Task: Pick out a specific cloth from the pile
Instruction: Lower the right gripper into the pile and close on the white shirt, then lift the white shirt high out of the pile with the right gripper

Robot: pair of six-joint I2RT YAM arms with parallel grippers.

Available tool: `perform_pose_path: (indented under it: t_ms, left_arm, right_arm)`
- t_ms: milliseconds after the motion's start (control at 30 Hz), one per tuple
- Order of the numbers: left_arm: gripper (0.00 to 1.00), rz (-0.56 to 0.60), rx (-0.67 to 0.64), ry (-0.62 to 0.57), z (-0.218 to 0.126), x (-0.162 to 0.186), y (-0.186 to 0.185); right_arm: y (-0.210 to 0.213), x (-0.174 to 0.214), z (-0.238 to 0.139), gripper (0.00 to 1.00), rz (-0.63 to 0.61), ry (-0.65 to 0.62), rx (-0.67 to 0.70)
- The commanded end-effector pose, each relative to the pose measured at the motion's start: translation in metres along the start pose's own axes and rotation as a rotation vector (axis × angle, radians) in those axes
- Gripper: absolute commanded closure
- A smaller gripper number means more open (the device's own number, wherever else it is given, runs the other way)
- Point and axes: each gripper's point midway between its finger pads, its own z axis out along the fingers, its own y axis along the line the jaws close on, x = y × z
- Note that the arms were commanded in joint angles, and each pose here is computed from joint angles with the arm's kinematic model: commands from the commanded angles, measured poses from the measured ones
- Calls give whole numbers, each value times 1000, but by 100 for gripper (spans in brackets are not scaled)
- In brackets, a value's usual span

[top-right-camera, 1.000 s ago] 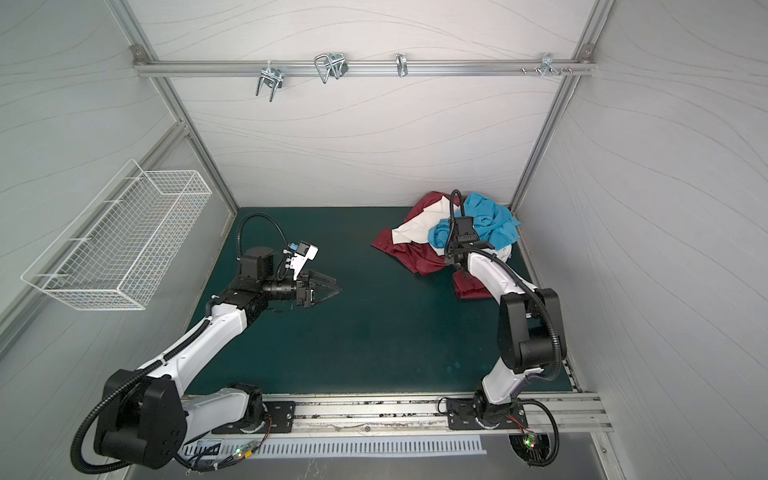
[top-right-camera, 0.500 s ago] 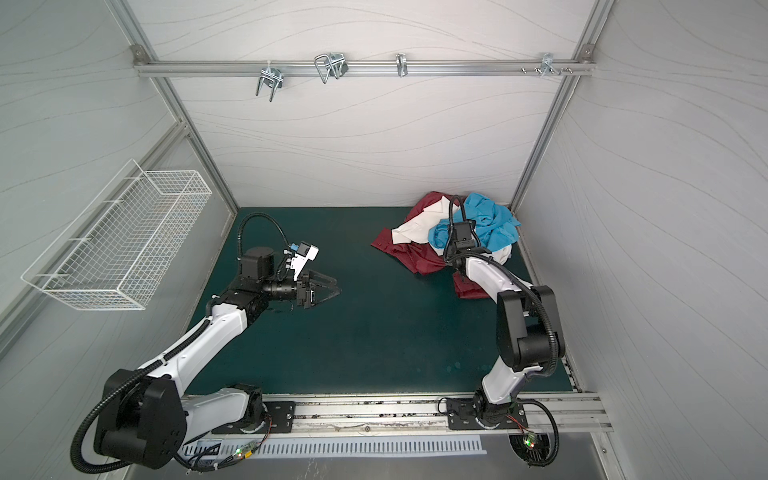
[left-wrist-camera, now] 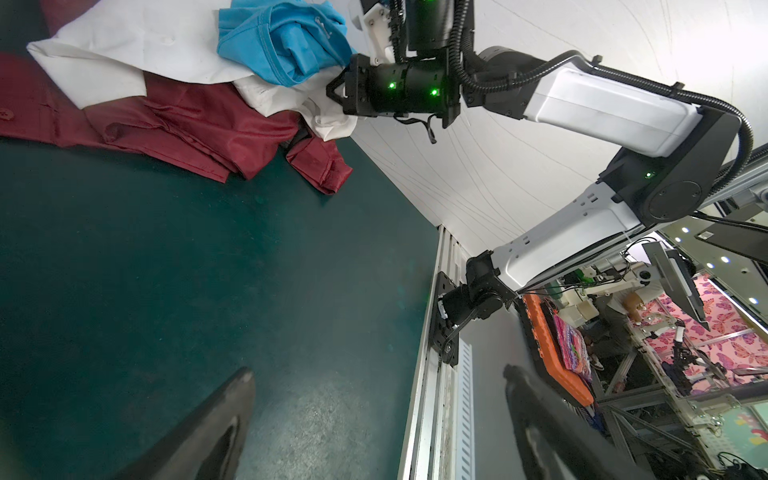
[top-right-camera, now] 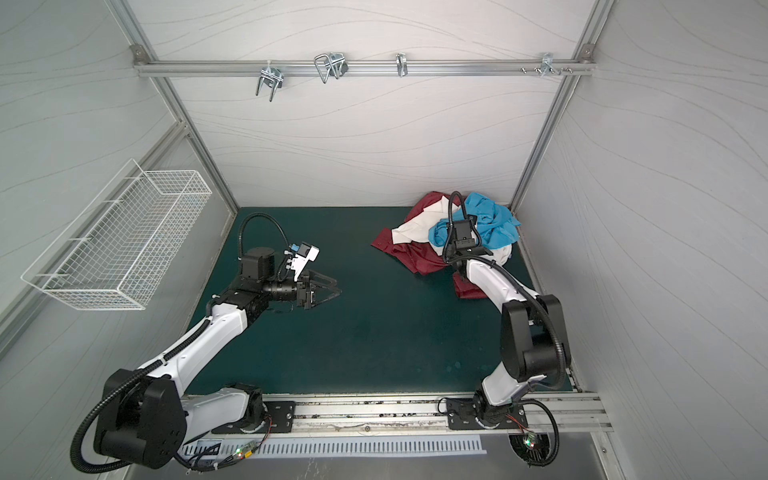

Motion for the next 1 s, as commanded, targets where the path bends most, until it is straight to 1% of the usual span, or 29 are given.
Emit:
perform_pose_path:
  t_ms: [0, 100, 233, 367, 500, 667, 800, 967]
  left_arm:
    - [5, 95, 35, -17, -3, -17, -20]
    - [5, 106, 39, -16, -2, -16, -24]
    - [5, 123, 46, -15, -2, -16, -30]
    - [5, 136, 53, -14, -2, -15, -35]
    - [5, 148, 58, -11, -2, -14, -38]
    - [5, 155, 54, -11, -2, -14, -38]
    - [5, 162, 53, -12, -3, -13, -40]
    - [5, 178, 49, -14, -3, -11, -43]
  right_arm:
    - [-11, -31, -36, 100, 21, -82, 5]
    - [-15, -48, -56, 100, 25, -116, -9]
    - [-17, -70, -74, 100, 12, -145, -37]
    - [-16, -89, -83, 100, 19, -137, -84]
    - [-14, -112, -95, 100, 15, -162, -113]
    - [-18, -144, -116, 100, 50, -217, -156]
    - [-17, -162, -138, 100, 78, -261, -198]
    - [-17, -182, -173, 100, 152, -339, -297]
